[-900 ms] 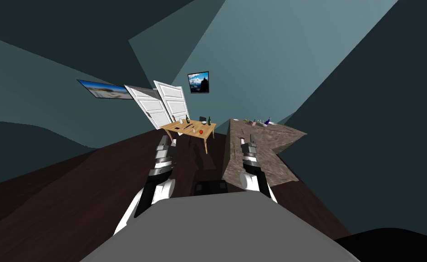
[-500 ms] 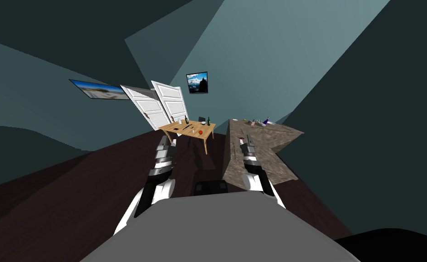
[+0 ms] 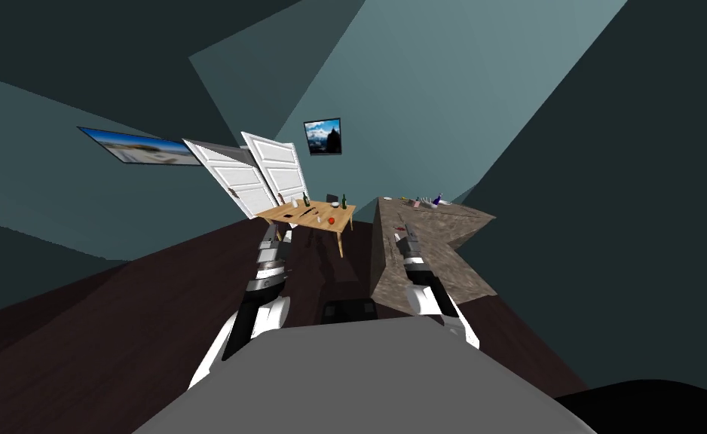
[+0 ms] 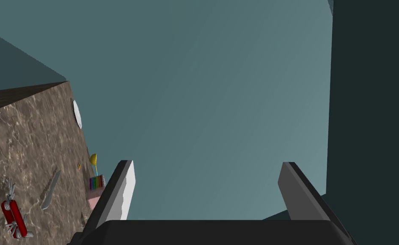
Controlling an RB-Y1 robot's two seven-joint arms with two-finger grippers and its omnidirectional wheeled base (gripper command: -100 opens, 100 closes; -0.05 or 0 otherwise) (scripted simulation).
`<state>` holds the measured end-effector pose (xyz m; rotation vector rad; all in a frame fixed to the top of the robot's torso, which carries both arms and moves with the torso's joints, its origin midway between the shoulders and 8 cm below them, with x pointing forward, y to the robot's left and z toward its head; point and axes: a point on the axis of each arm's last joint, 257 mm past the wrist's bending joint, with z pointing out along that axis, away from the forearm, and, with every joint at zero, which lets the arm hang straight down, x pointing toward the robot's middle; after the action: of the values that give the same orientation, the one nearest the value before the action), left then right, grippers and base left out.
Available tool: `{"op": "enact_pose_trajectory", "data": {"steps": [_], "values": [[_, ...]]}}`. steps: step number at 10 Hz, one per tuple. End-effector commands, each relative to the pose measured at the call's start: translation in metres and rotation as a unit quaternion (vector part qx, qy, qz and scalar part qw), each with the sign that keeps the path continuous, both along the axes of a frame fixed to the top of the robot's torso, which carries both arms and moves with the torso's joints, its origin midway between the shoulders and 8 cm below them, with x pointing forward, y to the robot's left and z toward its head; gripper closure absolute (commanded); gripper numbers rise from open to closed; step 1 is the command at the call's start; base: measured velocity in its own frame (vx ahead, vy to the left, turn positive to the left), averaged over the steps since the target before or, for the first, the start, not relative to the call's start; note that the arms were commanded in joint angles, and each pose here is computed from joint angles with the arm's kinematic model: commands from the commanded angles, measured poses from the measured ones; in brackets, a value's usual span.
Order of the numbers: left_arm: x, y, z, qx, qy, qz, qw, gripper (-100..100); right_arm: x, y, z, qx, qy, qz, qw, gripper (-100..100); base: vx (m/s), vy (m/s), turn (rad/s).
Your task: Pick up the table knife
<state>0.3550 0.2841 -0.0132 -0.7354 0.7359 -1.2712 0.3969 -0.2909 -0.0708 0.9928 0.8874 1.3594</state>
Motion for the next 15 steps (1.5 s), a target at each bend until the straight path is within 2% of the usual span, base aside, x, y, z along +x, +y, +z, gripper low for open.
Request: {"op": "enact_pose_trajectory", "data": {"steps": [1,5,7,8,9,10,11,12,13,14,15], "values": [[0.0,0.0,0.0,0.0,0.0,0.0,1.0,0,0.005,-0.002,-0.012,0.016,0.024,0.007,0.9996,-100,0.022,0.055,-0.066],[0.0,0.0,0.0,0.0,0.0,0.0,1.0,0,0.013,-0.006,-0.03,0.05,0.061,0.017,0.9967,-100,0.041,0.072,-0.077],[0.0,0.0,0.0,0.0,0.0,0.0,1.0,0,0.019,-0.01,-0.044,0.092,0.088,0.025,0.9915,-100,0.049,0.075,-0.128],[0.0,0.0,0.0,0.0,0.0,0.0,1.0,0,0.02,-0.009,-0.049,0.093,0.099,0.026,0.9904,-100,0.042,0.072,-0.055],[0.0,0.0,0.0,0.0,0.0,0.0,1.0,0,0.022,-0.011,-0.055,0.116,0.109,0.029,0.9869,-100,0.049,0.076,-0.085],[0.0,0.0,0.0,0.0,0.0,0.0,1.0,0,0.023,-0.011,-0.06,0.116,0.119,0.029,0.9857,-100,0.038,0.063,-0.054],[0.0,0.0,0.0,0.0,0.0,0.0,1.0,0,0.025,-0.013,-0.067,0.14,0.132,0.032,0.9808,-100,0.046,0.07,-0.096],[0.0,0.0,0.0,0.0,0.0,0.0,1.0,0,0.025,-0.012,-0.07,0.14,0.139,0.033,0.9799,-100,0.035,0.061,-0.05],[0.0,0.0,0.0,0.0,0.0,0.0,1.0,0,0.027,-0.014,-0.079,0.164,0.154,0.036,0.9738,-100,0.038,0.06,-0.11],[0.0,0.0,0.0,0.0,0.0,0.0,1.0,0,0.027,-0.013,-0.081,0.164,0.158,0.036,0.973,-100,0.038,0.05,-0.058],[0.0,0.0,0.0,0.0,0.0,0.0,1.0,0,0.029,-0.015,-0.088,0.187,0.17,0.038,0.9667,-100,0.047,0.066,-0.108]]}}
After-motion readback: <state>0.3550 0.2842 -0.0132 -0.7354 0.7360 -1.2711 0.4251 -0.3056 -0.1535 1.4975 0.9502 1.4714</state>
